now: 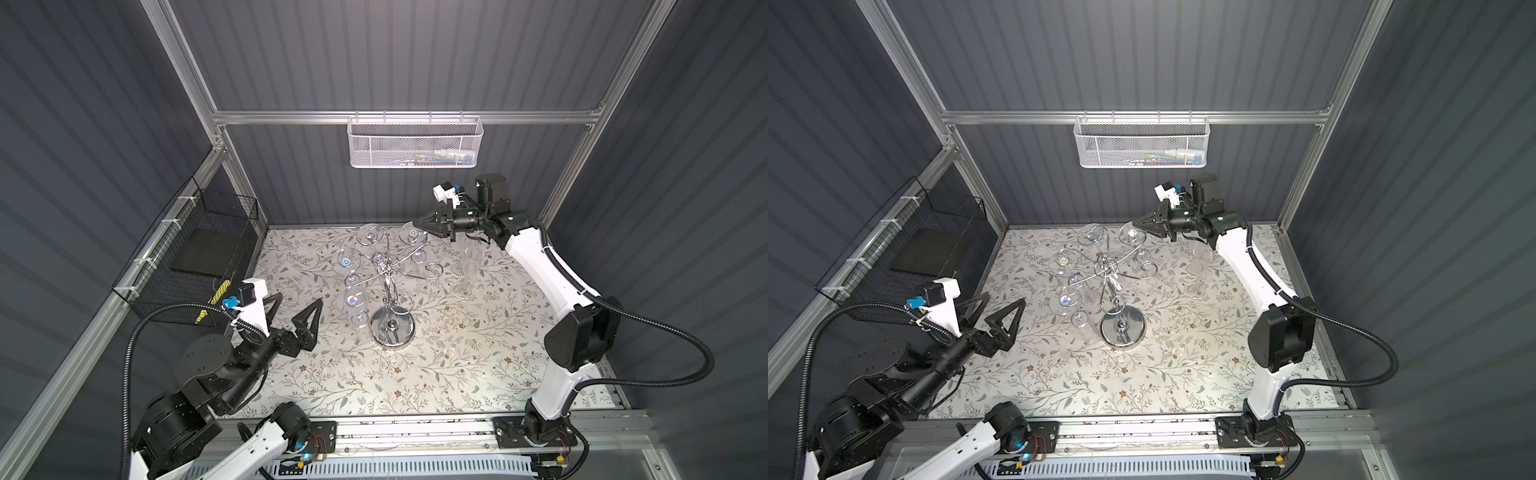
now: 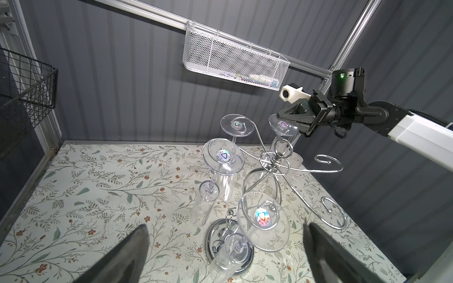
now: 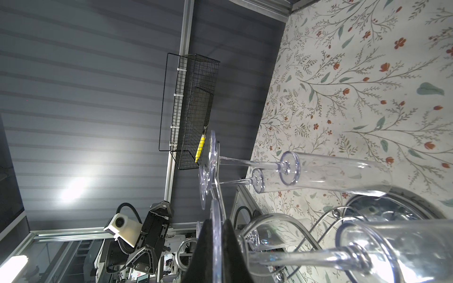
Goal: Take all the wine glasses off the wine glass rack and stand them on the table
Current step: 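Close the right gripper on the flute foot and pull it off the rack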
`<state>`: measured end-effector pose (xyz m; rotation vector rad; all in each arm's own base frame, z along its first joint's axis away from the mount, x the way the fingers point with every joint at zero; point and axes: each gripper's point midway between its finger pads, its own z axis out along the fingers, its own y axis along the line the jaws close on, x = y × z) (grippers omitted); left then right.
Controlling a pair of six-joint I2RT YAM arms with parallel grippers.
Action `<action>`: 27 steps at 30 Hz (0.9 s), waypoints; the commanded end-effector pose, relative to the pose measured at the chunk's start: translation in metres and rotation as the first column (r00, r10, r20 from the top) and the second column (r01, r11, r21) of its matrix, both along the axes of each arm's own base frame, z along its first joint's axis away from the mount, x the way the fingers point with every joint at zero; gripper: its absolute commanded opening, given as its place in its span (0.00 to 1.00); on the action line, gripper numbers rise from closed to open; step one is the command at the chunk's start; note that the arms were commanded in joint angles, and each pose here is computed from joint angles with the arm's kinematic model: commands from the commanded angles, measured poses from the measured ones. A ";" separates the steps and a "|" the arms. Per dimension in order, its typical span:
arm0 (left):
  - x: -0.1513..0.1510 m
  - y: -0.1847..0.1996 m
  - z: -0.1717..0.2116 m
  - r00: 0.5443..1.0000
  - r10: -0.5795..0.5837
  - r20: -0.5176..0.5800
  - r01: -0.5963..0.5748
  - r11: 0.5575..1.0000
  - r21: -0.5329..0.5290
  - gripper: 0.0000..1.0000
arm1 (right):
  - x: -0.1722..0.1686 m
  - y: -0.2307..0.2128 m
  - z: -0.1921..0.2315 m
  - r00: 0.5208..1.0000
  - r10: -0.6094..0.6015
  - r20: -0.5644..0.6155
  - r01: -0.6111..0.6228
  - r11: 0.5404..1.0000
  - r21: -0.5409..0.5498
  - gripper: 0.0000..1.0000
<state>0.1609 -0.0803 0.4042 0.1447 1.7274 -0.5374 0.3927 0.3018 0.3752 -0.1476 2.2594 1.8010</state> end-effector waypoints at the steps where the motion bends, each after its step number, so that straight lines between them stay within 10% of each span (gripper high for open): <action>1: -0.005 0.008 0.000 1.000 0.014 -0.004 -0.014 1.000 -0.016 1.00 | -0.009 -0.004 0.026 0.999 0.011 0.052 -0.013 0.999 0.045 0.00; 27: -0.010 0.015 -0.003 0.999 0.029 -0.017 -0.030 0.999 -0.041 0.99 | -0.020 -0.024 0.033 0.997 -0.069 0.038 0.068 0.997 0.033 0.00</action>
